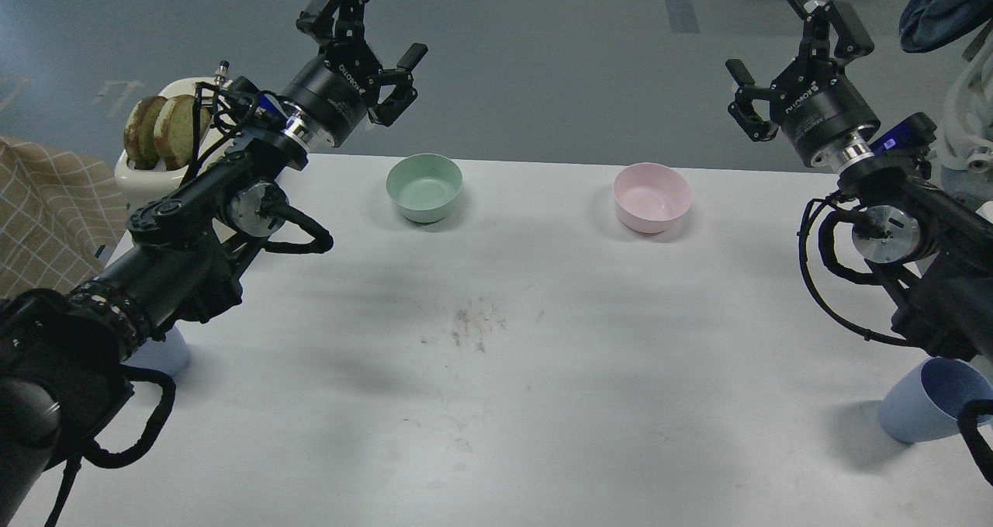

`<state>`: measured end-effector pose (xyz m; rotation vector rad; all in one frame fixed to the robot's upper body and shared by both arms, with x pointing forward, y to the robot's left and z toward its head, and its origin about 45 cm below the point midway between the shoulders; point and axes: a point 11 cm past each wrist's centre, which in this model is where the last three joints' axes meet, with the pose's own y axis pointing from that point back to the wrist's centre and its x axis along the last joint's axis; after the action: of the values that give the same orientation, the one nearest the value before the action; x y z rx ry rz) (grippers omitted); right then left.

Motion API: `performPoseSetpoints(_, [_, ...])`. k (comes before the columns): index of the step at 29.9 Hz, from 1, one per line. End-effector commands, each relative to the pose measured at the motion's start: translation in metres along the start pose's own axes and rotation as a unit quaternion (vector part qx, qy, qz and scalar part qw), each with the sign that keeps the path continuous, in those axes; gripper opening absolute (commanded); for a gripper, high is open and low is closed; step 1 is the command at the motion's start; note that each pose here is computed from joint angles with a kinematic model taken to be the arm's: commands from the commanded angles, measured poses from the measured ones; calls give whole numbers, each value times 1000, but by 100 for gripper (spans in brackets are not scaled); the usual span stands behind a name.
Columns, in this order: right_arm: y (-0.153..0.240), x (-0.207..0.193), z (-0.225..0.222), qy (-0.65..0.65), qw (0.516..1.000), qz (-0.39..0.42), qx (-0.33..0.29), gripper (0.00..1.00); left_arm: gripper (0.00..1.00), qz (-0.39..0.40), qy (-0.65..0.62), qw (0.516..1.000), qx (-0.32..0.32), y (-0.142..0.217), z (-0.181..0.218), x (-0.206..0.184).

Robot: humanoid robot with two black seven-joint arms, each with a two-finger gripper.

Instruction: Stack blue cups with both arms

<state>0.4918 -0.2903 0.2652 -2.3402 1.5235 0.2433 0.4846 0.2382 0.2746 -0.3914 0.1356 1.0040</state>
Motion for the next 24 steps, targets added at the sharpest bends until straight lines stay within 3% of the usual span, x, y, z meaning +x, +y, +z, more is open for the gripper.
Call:
performPoseSetpoints(1, [-1,-2,2,-2,1000,-2,-1,100,98,1,2,1000,-2,0,1,0])
performPoseSetpoints(24, [-1,-1,-4,1,1000,-3,3,100,98,0,15,1000,-27,-2,16,0])
